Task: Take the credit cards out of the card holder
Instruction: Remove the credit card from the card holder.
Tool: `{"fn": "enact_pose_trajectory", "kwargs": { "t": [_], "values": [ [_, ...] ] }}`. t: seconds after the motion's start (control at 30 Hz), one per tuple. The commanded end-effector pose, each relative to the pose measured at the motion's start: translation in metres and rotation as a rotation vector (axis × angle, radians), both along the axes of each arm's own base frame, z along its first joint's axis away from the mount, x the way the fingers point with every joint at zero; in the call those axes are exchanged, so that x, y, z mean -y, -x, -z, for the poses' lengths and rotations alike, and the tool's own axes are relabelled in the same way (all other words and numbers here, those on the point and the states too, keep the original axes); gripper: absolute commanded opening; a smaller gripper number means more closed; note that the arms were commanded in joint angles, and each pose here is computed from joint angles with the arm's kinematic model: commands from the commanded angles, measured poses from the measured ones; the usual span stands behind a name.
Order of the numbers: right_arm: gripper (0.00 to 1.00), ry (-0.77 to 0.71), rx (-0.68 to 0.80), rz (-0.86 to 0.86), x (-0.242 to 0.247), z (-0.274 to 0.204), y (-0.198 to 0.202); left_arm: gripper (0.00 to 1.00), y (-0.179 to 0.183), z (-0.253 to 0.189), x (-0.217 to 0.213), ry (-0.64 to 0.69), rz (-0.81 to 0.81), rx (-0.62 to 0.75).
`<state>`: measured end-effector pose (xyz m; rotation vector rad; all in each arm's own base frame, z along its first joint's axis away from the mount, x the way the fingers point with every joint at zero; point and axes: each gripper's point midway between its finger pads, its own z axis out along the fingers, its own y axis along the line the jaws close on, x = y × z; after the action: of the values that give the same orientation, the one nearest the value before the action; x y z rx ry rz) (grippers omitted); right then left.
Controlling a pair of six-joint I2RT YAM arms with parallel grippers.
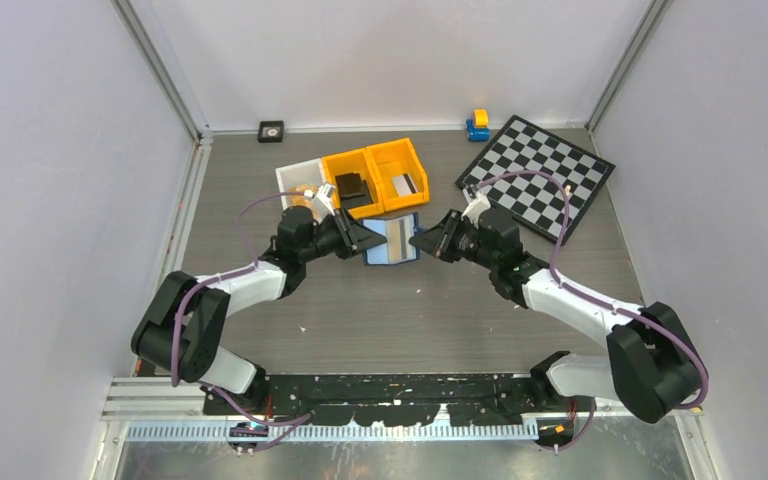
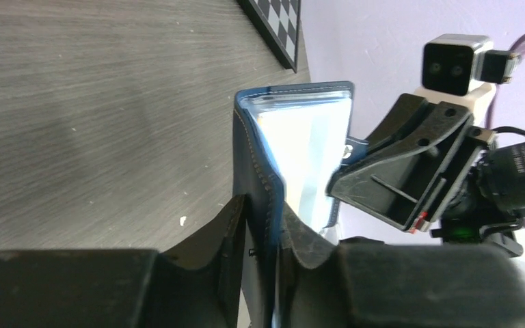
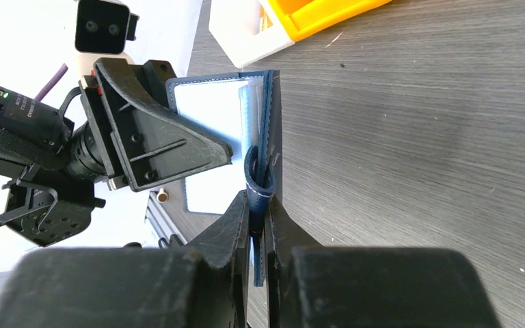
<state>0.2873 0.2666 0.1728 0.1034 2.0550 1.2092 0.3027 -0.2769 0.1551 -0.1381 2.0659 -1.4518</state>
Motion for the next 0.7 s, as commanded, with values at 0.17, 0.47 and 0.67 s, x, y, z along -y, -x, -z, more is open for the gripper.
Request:
{"fn": "enact_pose_trajectory", "kwargs": {
  "t": [0.17, 0.47, 0.67],
  "values": [
    [0.01, -0.167, 0.134, -0.012, 0.003, -0.048, 0.006, 0.39, 0.005, -0.028, 0.011, 0.072, 0.069, 0.084],
    [0.0, -0.234, 0.142, -0.02, 0.008, -0.056, 0.007, 0.52, 0.01, -0.035, 0.014, 0.076, 0.091, 0.118],
    [0.01, -0.255, 0.141, -0.031, 0.007, -0.058, 0.007, 0.51, 0.013, -0.038, 0.018, 0.095, 0.119, 0.128]
  ]
}}
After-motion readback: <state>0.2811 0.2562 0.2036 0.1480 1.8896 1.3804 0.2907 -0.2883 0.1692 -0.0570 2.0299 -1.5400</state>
